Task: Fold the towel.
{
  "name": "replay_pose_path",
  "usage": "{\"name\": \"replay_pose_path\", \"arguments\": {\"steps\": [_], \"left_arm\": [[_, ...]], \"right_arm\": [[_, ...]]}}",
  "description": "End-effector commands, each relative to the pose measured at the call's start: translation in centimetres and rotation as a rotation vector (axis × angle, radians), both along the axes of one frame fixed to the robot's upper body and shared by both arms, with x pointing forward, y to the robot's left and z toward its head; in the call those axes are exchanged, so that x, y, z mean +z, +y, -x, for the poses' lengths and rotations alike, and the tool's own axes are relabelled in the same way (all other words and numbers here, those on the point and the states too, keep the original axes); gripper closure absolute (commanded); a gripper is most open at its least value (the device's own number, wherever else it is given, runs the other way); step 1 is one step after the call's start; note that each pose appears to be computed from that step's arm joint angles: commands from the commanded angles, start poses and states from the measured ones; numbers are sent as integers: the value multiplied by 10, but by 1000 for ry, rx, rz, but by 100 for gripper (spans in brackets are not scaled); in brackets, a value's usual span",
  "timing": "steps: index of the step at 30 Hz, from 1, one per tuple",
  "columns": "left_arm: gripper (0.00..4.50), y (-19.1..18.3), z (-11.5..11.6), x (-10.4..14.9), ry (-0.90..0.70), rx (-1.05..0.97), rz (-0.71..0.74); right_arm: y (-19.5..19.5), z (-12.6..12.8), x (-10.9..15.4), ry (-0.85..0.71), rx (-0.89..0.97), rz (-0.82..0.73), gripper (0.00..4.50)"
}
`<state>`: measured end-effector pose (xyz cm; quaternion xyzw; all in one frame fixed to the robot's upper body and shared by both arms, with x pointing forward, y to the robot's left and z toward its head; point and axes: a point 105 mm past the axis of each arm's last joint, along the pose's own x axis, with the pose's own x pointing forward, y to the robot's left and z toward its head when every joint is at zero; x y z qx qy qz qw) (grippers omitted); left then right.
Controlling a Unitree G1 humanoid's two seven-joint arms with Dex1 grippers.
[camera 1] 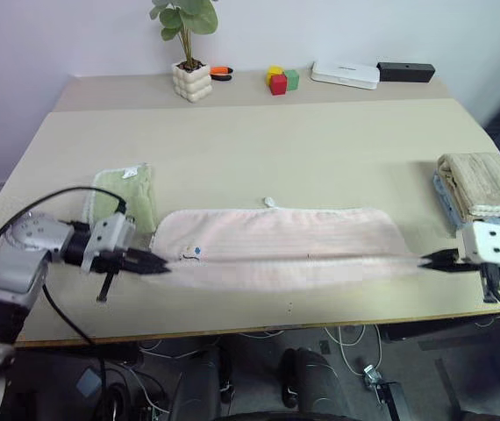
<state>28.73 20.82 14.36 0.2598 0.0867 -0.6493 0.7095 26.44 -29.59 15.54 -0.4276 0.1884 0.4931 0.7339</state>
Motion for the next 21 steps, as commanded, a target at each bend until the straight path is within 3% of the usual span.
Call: {"name": "replay_pose_path", "arguments": {"steps": [1, 4, 7, 21], "left_arm": [[448, 8, -25, 12, -106, 85, 18], [448, 4, -51, 17, -165, 154, 69], [448, 1, -60, 13, -172, 166, 67], [448, -4, -75, 3, -163, 225, 79]], "right_arm": [[-2, -20, 7, -116, -34, 6, 450], [1, -40, 11, -205, -43, 21, 450], [6, -54, 15, -264, -49, 27, 450], [5, -80, 11, -333, -80, 63, 450]]}}
